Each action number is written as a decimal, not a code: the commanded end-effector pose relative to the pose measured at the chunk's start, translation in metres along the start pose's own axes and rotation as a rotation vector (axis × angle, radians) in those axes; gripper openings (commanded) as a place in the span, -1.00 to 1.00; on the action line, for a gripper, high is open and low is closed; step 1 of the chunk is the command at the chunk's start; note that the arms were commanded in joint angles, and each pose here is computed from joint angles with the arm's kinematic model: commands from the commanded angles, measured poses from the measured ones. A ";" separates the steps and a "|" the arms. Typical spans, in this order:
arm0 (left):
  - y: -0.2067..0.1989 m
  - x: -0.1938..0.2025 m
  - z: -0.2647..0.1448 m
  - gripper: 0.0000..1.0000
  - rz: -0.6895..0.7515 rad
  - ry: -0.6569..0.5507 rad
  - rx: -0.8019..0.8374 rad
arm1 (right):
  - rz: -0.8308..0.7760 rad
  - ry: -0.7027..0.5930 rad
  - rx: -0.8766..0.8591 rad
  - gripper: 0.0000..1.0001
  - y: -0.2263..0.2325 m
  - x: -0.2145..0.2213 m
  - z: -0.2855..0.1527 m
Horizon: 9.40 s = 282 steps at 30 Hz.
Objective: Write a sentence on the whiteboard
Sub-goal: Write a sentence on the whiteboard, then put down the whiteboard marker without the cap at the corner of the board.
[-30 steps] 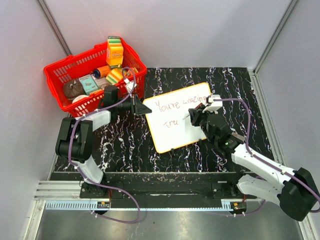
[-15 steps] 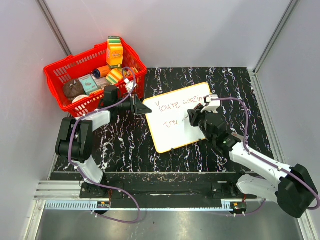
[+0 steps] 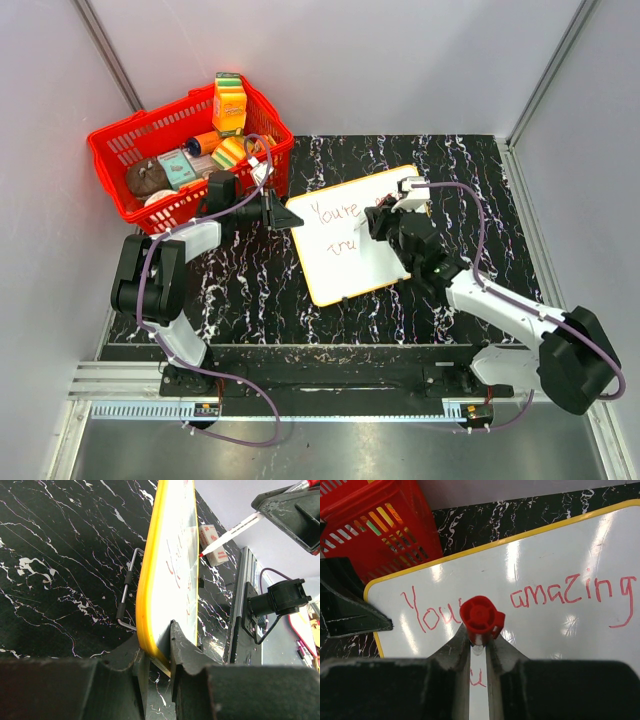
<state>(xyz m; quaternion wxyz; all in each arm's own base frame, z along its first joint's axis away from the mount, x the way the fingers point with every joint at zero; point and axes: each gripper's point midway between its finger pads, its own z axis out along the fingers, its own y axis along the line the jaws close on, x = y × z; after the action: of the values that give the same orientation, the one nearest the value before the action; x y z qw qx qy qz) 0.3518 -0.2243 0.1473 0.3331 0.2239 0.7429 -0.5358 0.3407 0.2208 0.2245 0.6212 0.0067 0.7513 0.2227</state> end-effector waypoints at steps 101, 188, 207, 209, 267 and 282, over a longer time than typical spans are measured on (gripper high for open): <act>0.015 0.043 0.017 -1.00 0.109 0.096 -0.037 | -0.001 0.095 0.113 -1.00 -0.041 0.041 -0.009; 0.015 0.043 0.017 -1.00 0.111 0.097 -0.037 | 0.068 -0.018 0.057 -1.00 -0.029 -0.020 -0.009; 0.016 0.043 0.017 -1.00 0.111 0.098 -0.039 | 0.017 -0.063 0.103 -1.00 -0.037 -0.036 0.005; 0.016 0.042 0.017 -1.00 0.112 0.097 -0.039 | 0.020 -0.065 0.101 -1.00 -0.037 -0.036 0.005; 0.015 0.042 0.015 -0.67 0.127 0.089 -0.054 | 0.108 -0.159 0.120 -1.00 -0.054 -0.056 -0.062; -0.002 0.021 0.004 0.98 0.215 -0.008 -0.101 | 0.114 -0.120 0.083 -1.00 -0.049 -0.055 -0.079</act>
<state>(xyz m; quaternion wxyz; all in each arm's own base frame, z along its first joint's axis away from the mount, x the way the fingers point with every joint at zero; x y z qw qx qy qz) 0.3297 -0.2350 0.1058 0.3371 0.2662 0.7613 -0.4857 0.2984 0.1368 0.2525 0.6442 0.0846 0.7308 0.2091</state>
